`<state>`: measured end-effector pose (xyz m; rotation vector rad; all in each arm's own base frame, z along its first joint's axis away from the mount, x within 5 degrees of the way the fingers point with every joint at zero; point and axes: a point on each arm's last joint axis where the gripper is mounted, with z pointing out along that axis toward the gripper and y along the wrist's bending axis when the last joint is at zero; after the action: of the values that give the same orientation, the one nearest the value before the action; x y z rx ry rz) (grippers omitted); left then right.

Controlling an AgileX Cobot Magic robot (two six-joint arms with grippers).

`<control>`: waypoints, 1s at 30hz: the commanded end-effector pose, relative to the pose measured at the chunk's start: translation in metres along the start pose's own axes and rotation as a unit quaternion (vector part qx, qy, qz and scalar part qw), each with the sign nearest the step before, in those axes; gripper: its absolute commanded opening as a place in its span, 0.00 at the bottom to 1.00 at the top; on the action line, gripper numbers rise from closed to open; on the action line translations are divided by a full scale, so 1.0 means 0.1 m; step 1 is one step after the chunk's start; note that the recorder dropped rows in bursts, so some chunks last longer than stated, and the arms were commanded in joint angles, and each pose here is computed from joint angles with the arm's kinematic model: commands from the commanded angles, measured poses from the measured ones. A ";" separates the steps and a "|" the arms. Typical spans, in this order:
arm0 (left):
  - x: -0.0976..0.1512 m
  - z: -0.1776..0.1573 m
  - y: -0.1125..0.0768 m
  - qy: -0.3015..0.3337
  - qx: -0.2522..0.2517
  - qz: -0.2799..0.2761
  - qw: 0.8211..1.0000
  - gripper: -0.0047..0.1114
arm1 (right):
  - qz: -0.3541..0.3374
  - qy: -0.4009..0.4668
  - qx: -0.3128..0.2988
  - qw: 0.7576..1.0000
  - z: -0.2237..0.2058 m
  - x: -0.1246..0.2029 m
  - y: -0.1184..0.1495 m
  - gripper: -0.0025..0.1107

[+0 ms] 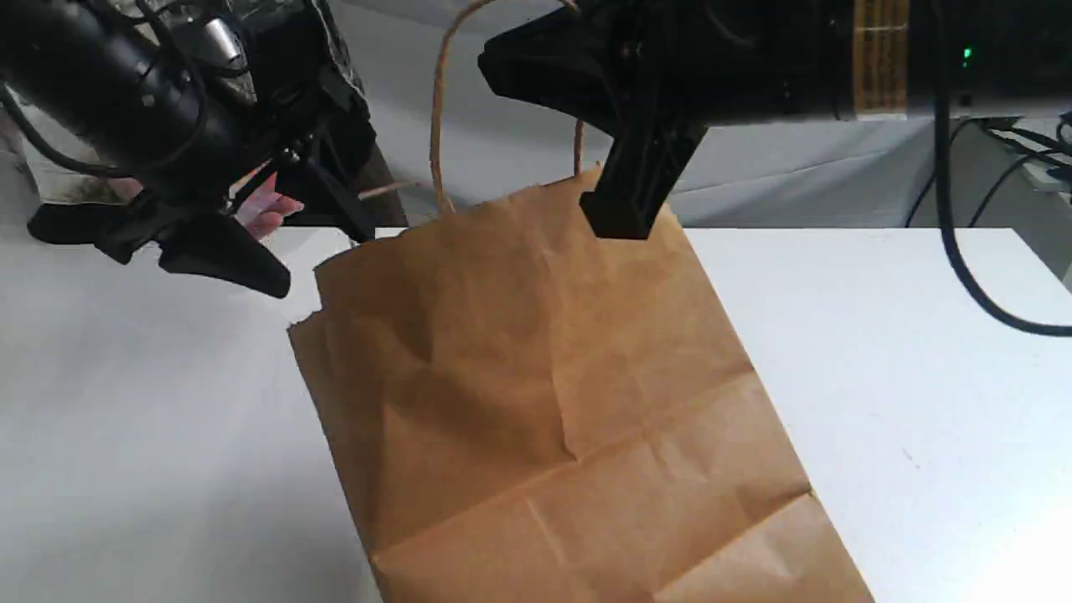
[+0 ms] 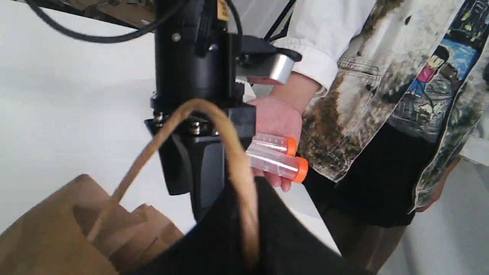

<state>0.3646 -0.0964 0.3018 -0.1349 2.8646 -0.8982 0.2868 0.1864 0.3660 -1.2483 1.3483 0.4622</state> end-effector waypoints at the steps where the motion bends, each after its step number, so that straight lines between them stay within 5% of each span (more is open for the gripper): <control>1: 0.09 -0.19 -0.13 -0.021 0.028 0.003 0.999 0.60 | 0.003 0.005 0.006 1.000 0.05 0.04 -0.03 0.02; 12: 0.19 -0.13 -0.24 -0.004 0.050 -0.002 0.999 0.60 | -0.014 0.018 0.026 0.999 0.08 0.09 -0.07 0.02; 25: 0.31 0.14 -0.09 0.046 0.064 -0.021 0.997 0.58 | -0.011 0.007 0.003 1.000 0.10 0.08 -0.02 0.02; 27: 0.29 0.18 -0.10 0.052 0.084 -0.028 0.995 0.52 | -0.023 0.007 -0.002 1.000 0.13 0.06 0.02 0.02; 30: 0.27 0.23 -0.07 0.056 0.077 -0.030 0.995 0.25 | -0.028 0.008 -0.002 1.000 0.16 0.03 0.06 0.02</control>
<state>0.3417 -0.1160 0.2863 -0.1748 2.8942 -1.1622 0.2915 0.1977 0.3538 -1.2918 1.3392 0.4244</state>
